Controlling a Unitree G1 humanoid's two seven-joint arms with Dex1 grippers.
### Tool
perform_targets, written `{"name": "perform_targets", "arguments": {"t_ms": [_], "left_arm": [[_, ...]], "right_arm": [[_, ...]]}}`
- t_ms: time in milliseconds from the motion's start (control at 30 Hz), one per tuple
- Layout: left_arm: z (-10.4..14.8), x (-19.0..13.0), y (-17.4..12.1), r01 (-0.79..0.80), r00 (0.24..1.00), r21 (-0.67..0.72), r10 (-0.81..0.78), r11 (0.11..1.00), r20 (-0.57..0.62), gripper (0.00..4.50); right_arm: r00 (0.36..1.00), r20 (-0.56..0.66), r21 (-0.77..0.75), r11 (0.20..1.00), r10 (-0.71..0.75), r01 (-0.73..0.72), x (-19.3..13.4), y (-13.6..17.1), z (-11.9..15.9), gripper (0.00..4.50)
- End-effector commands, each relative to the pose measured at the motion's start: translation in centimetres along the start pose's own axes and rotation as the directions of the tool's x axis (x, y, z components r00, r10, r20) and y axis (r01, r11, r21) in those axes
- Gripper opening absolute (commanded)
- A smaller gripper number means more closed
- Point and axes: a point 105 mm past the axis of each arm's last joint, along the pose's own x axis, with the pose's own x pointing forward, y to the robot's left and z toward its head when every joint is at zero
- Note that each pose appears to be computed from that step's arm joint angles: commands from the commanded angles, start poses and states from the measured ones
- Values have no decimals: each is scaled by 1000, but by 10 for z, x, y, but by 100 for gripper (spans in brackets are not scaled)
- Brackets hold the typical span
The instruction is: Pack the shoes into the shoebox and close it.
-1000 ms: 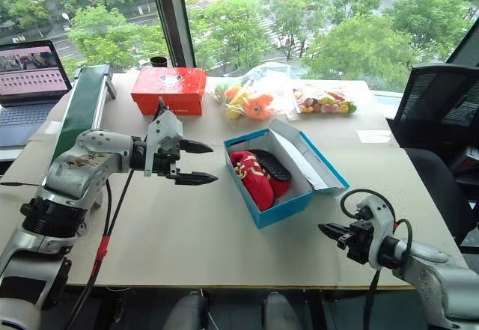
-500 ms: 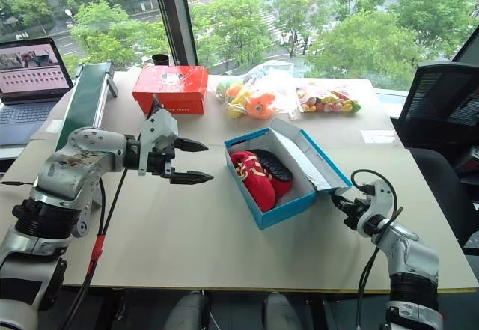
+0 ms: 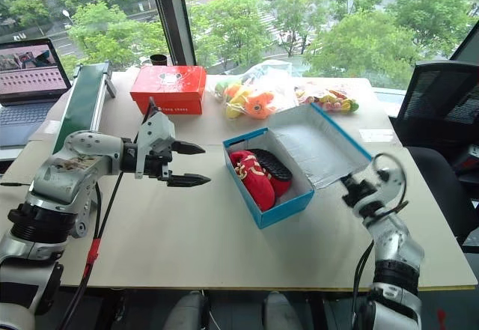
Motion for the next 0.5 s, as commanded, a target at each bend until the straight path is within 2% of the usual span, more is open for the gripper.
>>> {"name": "perform_targets", "arguments": {"t_ms": [33,100,133,233,300,367,500], "left_arm": [[15,-22,21,-86,996,80,87,993,-10,417],[18,-29,26,-102,995,88,103,991,-12,417],[20,-37,33,-130,991,103,132,986,-16,417],[28,-60,55,-235,971,122,238,964,-13,417],[31,-66,60,-255,966,131,259,958,-12,417],[32,-67,59,-248,967,137,253,959,-14,417],[29,-60,51,-228,973,111,229,967,2,417]], "right_arm": [[966,52,66,965,251,-255,6,59,34,5],[934,-57,43,936,352,-350,3,87,19,5],[880,-203,30,901,430,-433,-5,111,-8,5],[702,-483,82,825,523,-559,-35,150,-74,5],[656,-549,84,816,517,-573,-44,155,-93,5],[648,-568,75,817,506,-572,-43,156,-99,5],[622,-618,16,800,480,-600,-24,163,-107,5]]}}
